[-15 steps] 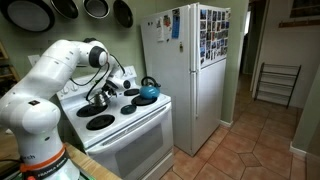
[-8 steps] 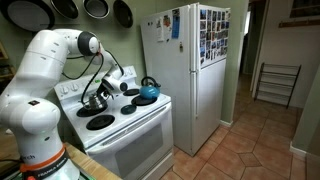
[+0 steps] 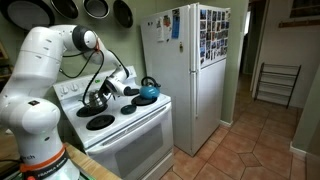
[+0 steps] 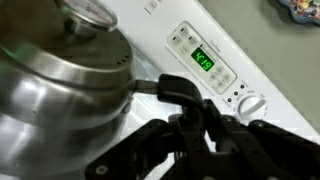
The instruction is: Pick up the silver stove top kettle on the middle of the rear stove plate and put it on the left rear stove plate
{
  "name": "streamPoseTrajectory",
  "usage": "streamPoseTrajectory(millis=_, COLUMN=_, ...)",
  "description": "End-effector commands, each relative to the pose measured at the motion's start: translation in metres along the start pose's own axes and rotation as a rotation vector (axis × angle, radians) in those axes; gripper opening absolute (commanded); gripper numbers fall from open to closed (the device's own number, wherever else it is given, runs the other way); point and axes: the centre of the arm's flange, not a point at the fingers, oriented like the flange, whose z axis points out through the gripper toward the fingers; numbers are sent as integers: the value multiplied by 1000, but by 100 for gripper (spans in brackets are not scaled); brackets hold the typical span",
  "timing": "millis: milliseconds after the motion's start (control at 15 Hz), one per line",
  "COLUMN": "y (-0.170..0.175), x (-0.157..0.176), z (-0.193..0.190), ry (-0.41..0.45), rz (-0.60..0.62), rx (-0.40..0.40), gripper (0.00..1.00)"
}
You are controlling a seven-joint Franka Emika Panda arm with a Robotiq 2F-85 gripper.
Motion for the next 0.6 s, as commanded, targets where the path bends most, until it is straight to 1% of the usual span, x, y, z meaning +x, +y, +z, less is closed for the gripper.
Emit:
streamPoseTrajectory(millis=0, y=-9, x=11, z=2, ry=-37, rz=98, rx=36, gripper=4)
streamPoseTrajectory(millis=200, y=-15, x=18, z=16, ry=-10, rz=153, rx=31, gripper=4)
streamPoseTrajectory(millis=333, y=-17, x=20, z=33, ry=-7, rz=181, rx=2, gripper=4)
streamPoseTrajectory(millis=400, y=-17, x=21, z=43, ry=23, rz=198, rx=-18, gripper=4)
streamPoseTrajectory(millis=467, y=-17, x=21, z=52, ry=67, rz=189, rx=-41, gripper=4)
streamPoseTrajectory(millis=533, y=-6, x=19, z=29, ry=30, rz=152, rx=-24, gripper=4)
